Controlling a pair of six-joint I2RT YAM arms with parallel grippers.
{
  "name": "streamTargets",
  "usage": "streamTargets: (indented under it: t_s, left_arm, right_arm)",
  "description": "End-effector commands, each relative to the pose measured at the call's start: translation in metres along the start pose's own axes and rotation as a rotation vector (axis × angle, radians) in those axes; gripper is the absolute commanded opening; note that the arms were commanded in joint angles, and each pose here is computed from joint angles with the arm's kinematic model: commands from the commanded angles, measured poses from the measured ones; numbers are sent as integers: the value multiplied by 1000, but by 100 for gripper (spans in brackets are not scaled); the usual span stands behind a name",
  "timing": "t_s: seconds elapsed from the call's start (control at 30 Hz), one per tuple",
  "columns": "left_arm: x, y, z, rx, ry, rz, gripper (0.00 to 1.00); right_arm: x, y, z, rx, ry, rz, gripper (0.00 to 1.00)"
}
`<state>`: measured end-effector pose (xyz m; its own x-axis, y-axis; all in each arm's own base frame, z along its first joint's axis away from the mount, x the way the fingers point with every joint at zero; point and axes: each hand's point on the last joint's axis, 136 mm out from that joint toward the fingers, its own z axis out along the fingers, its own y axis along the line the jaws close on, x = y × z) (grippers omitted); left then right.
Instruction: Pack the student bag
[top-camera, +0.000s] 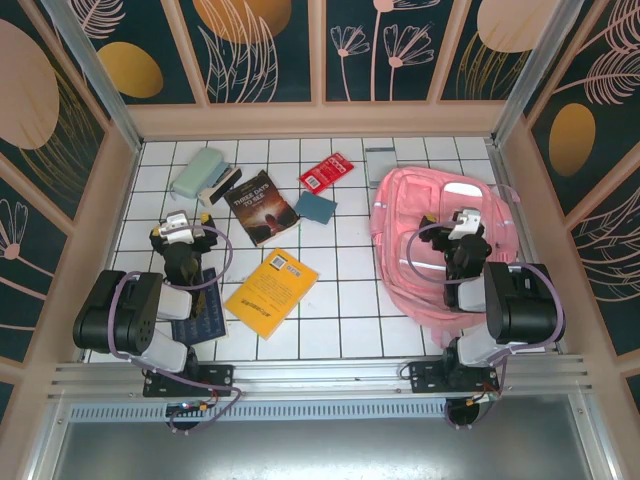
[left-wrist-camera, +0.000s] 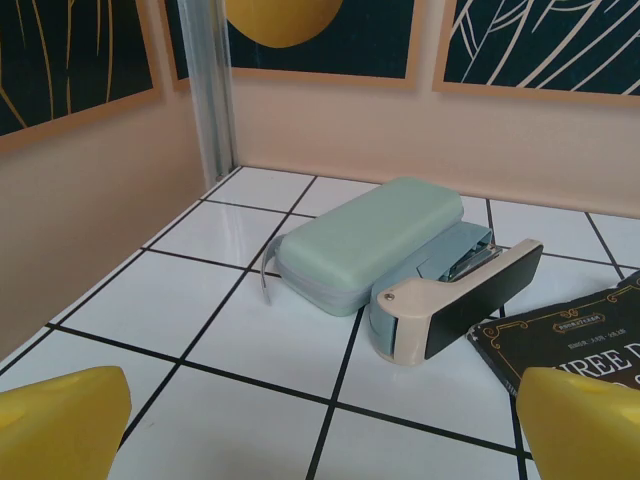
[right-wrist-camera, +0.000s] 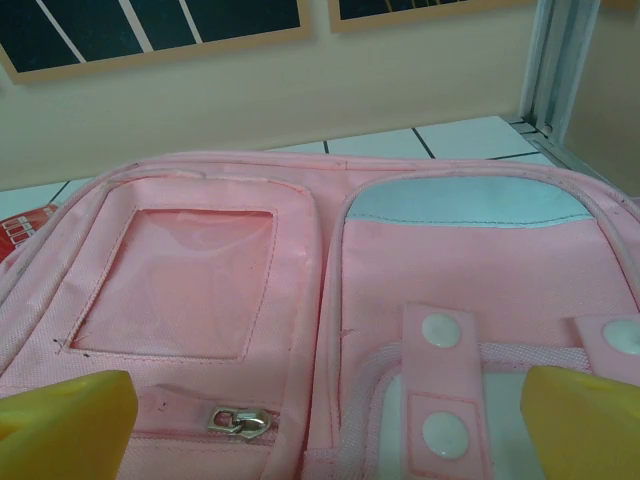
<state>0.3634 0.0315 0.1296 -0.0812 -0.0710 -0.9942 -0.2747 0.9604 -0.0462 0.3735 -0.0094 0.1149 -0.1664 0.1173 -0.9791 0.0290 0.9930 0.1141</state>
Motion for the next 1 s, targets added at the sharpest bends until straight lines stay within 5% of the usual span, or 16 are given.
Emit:
streamTargets:
  t_s: [0.0, 0.8, 0.97]
  left_arm:
    - [-11, -1, 0, 8, -41, -7, 99]
    - [-17, -1, -1, 9, -48, -9, 99]
    - [-51, 18, 18, -174, 63, -51, 99]
  right_arm:
    - [-6, 1, 4, -10, -17, 1, 99]
    - [-6, 1, 3, -7, -19, -1, 99]
    - [-25, -9, 10, 123, 8, 9, 99]
